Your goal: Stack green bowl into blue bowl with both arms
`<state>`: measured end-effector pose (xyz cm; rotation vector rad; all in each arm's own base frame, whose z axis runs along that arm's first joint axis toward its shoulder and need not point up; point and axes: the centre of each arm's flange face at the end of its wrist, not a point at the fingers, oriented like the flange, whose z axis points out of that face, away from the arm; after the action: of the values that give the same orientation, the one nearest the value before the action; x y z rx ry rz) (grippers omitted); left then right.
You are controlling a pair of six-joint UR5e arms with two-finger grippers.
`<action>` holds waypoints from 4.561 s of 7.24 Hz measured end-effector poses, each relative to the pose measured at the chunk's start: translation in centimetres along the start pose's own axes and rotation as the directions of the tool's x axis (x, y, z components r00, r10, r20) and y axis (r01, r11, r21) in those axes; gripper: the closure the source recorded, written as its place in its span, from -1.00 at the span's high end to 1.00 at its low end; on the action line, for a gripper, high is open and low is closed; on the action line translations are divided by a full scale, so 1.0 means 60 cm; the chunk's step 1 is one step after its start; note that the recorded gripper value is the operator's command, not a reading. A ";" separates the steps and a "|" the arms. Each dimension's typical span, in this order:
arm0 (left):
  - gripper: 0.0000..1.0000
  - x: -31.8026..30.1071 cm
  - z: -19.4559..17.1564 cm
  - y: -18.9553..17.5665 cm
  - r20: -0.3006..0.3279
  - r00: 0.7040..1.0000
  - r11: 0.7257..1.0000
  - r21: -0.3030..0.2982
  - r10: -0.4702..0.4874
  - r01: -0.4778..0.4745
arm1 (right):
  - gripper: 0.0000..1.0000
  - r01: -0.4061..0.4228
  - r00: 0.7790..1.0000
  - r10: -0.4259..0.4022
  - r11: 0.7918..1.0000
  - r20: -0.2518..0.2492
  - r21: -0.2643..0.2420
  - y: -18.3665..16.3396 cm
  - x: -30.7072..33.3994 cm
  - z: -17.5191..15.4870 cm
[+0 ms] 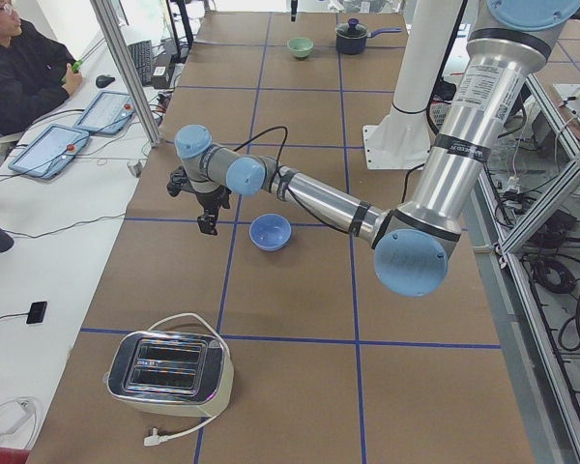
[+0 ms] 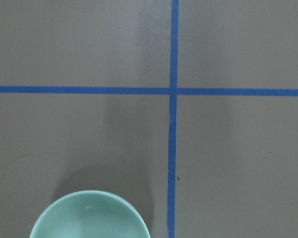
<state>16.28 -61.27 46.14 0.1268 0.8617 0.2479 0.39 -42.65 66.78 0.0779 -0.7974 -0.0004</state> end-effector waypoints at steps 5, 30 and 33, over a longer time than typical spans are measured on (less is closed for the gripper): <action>0.94 -0.009 0.155 0.061 -0.019 1.000 0.998 0.060 -0.007 0.008 | 0.98 0.024 1.000 -0.024 0.998 -0.003 -0.053 0.009 -0.007 0.045; -1.00 0.266 0.102 0.103 -0.117 0.992 0.999 0.011 -0.045 0.047 | 0.66 0.059 0.998 -0.060 0.987 -0.005 -0.148 0.008 -0.027 0.123; -1.00 0.305 0.082 0.076 -0.124 0.989 0.997 0.013 -0.079 0.081 | -1.00 0.064 0.998 -0.066 0.985 -0.005 -0.162 -0.002 -0.028 0.140</action>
<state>30.74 -52.02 36.83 0.0937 0.9896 0.1740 -6.78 -43.33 71.39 -0.0500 -0.7814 -0.1261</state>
